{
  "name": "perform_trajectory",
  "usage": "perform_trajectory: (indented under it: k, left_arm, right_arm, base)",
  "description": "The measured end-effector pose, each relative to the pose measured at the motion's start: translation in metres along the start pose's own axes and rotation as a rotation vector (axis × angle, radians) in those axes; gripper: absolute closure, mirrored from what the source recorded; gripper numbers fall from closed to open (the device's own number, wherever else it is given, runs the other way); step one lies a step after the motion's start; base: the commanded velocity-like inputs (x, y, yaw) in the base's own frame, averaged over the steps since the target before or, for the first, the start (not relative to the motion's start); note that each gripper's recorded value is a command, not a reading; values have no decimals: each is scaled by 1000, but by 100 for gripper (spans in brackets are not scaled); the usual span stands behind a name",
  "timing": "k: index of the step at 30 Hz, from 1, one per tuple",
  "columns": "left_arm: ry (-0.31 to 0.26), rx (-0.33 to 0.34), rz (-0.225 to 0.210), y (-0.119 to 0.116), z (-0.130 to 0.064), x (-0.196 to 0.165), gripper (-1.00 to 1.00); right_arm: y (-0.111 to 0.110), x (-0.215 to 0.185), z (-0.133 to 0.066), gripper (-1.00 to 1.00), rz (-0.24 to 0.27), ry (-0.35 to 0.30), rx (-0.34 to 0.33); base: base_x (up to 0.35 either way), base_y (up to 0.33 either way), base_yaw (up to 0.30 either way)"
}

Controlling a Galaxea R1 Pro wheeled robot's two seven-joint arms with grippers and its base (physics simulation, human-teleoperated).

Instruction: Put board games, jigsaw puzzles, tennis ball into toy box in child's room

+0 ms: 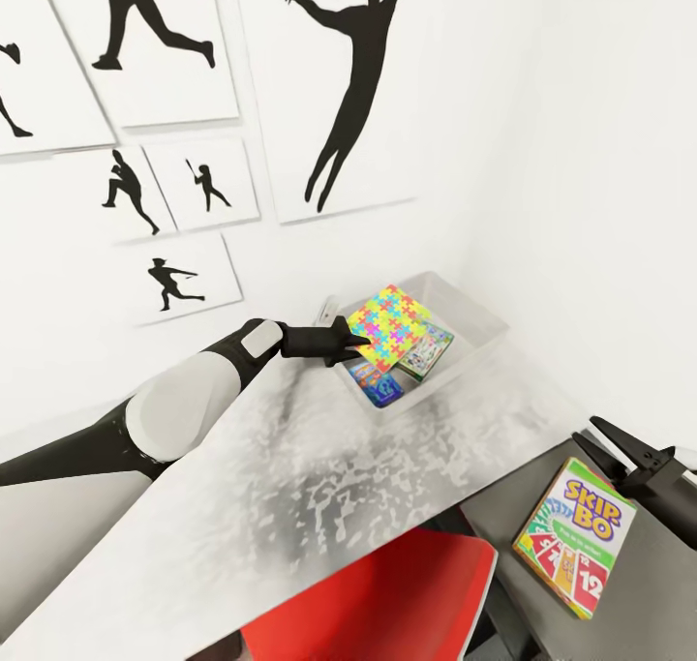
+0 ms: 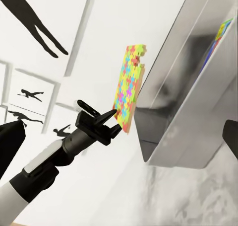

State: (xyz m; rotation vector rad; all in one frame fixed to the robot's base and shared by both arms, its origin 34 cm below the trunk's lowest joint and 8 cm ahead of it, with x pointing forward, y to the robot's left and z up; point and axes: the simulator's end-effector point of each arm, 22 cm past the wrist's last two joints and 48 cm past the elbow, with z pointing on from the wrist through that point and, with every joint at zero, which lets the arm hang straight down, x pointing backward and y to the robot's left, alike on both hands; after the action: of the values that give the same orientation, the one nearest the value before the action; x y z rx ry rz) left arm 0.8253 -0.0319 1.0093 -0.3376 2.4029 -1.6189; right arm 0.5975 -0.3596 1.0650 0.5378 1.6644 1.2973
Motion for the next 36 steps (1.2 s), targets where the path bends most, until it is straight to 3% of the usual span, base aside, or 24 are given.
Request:
perform_trajectory:
  k: [36]
  left_arm:
    - [1, 0, -7, 5, 2, 0, 100]
  right_arm:
    - [-4, 1, 1, -100, 3, 2, 6]
  base:
    - [0, 0, -11]
